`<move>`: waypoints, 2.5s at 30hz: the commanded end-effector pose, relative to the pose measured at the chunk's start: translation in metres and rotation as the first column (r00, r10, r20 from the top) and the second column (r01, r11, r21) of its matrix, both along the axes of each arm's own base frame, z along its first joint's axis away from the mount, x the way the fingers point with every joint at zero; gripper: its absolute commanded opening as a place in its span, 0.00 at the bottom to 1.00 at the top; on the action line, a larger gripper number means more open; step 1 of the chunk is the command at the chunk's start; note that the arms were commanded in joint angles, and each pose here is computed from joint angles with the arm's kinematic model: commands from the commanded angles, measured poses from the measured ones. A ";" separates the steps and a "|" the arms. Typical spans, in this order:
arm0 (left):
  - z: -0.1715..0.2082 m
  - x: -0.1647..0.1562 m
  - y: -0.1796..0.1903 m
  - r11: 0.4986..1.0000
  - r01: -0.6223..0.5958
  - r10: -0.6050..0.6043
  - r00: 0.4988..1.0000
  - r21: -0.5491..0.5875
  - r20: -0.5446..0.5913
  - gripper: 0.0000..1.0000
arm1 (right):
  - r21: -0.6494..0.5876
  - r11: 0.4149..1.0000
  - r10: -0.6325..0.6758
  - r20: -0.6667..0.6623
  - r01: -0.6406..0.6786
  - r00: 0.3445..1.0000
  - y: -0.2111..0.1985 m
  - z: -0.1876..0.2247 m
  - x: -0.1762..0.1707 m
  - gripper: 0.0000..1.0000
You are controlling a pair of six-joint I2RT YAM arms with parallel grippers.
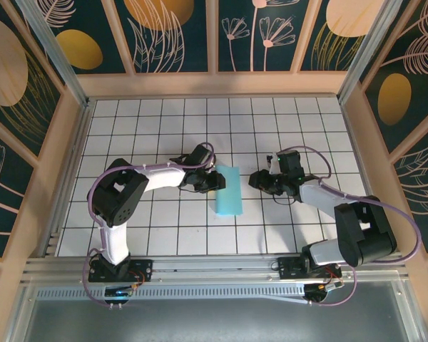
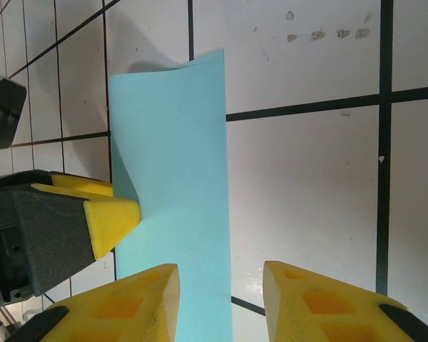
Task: Fold a paper plane with a square sheet of paper (fold left side to right side)
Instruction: First fold in half a square sheet of paper at the center of the table.
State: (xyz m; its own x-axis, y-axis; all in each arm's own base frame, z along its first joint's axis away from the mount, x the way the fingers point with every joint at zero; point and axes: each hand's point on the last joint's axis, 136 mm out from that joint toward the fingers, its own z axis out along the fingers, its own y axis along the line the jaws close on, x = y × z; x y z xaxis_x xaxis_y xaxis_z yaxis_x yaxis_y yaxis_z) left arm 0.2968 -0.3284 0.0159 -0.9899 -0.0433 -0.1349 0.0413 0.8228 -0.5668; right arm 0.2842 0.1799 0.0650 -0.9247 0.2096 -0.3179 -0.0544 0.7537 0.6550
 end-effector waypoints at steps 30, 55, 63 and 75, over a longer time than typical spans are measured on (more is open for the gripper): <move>-0.067 -0.020 0.015 0.989 -0.026 0.041 0.994 0.142 -0.105 0.43 | -0.004 0.999 0.043 -0.038 -0.043 0.998 0.003 -0.011 -0.009 0.36; -0.072 -0.023 0.018 0.987 -0.019 0.038 0.992 0.160 -0.119 0.43 | 0.098 0.987 0.135 -0.059 -0.129 0.989 0.039 -0.011 -0.012 0.16; -0.072 -0.023 0.018 0.987 -0.015 0.035 0.993 0.162 -0.117 0.43 | 0.123 0.977 0.185 -0.084 -0.174 0.979 0.059 -0.021 -0.011 0.01; -0.070 -0.021 0.018 0.987 -0.018 0.036 0.994 0.162 -0.106 0.44 | 0.069 0.981 0.190 -0.162 -0.181 0.968 0.057 -0.052 -0.020 0.00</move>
State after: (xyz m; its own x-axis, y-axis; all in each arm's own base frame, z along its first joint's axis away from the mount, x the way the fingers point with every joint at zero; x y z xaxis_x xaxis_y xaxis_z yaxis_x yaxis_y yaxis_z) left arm 0.2977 -0.3306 0.0131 -0.9927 -0.0700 -0.0987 -0.0024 0.8271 -0.5621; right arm 0.2647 0.2352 0.0178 -0.9870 0.0608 -0.1488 -0.0655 0.6931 0.7179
